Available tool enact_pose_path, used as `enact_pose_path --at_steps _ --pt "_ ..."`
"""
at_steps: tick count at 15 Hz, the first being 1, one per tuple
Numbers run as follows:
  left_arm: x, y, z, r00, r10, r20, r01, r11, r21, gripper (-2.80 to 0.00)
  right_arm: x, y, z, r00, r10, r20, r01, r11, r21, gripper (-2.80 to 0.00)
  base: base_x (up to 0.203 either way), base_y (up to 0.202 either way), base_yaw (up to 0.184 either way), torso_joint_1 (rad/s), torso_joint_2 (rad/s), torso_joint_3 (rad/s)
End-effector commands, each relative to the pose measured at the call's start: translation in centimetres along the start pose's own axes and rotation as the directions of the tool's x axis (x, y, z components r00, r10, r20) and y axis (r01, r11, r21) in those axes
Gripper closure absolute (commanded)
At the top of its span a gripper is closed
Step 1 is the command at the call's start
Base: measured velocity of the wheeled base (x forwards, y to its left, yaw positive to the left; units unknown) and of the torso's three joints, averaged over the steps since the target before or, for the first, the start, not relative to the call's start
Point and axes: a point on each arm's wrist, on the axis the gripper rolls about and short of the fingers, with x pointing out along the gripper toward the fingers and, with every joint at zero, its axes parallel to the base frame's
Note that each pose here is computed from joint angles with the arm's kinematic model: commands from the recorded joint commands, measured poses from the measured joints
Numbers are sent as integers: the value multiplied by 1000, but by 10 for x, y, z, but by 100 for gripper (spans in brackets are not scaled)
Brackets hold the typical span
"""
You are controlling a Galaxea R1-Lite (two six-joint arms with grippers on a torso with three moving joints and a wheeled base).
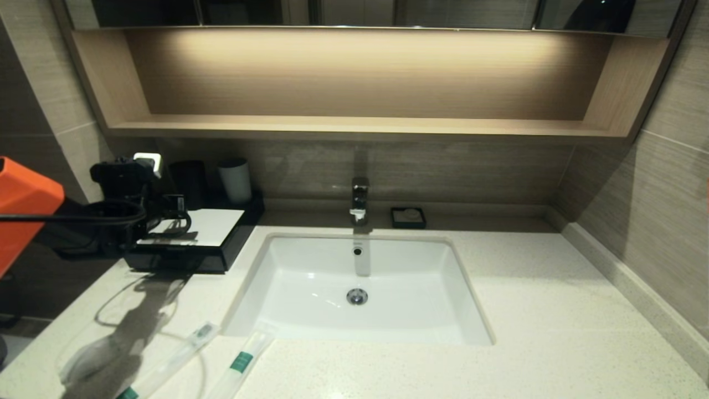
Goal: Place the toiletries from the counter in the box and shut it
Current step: Place the cup on the storage box
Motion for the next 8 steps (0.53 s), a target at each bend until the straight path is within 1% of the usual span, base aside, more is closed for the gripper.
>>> enact_pose_path --at_steps 1,8 --pt "7 -2 -4 1000 0 -1 0 1000 2 0 0 0 0 1000 0 -2 0 1000 0 0 0 0 0 0 0 0" --pt "31 -7 -15 1000 -2 -1 2 1000 3 0 0 0 0 1000 0 -2 0 1000 0 0 0 0 0 0 0 0"
